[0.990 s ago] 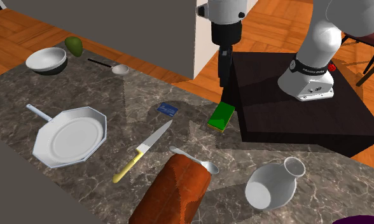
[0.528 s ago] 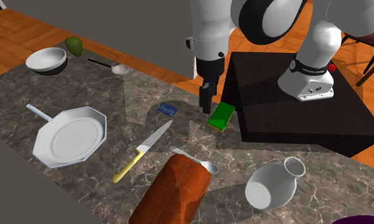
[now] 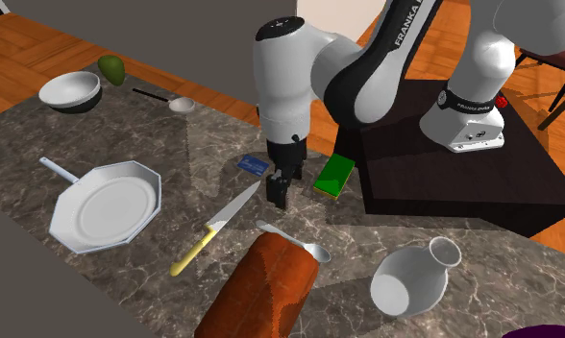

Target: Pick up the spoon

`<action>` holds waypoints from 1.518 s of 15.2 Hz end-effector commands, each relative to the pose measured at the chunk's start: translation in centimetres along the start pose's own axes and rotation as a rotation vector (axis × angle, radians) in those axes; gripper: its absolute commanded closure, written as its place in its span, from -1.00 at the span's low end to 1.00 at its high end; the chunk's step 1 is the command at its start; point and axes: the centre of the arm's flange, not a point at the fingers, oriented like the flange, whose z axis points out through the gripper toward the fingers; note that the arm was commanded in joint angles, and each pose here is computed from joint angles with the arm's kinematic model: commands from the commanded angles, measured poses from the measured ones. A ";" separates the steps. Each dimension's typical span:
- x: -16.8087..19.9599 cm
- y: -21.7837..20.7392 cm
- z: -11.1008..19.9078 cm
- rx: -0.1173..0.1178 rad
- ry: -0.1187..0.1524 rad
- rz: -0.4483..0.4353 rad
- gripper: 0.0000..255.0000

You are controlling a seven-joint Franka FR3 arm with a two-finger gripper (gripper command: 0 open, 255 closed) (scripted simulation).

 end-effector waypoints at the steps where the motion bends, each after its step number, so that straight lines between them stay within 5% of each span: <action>1: 1.0 -1.3 2.3 0.001 0.008 0.028 -1.00; 5: 3.3 -3.6 6.3 0.002 0.023 0.081 -1.00; 15: 4.1 -3.4 10.7 0.002 0.025 0.088 -1.00; 16: 4.0 -3.4 10.7 0.002 0.025 0.088 1.00; 23: 4.0 -3.5 10.7 0.002 0.025 0.088 1.00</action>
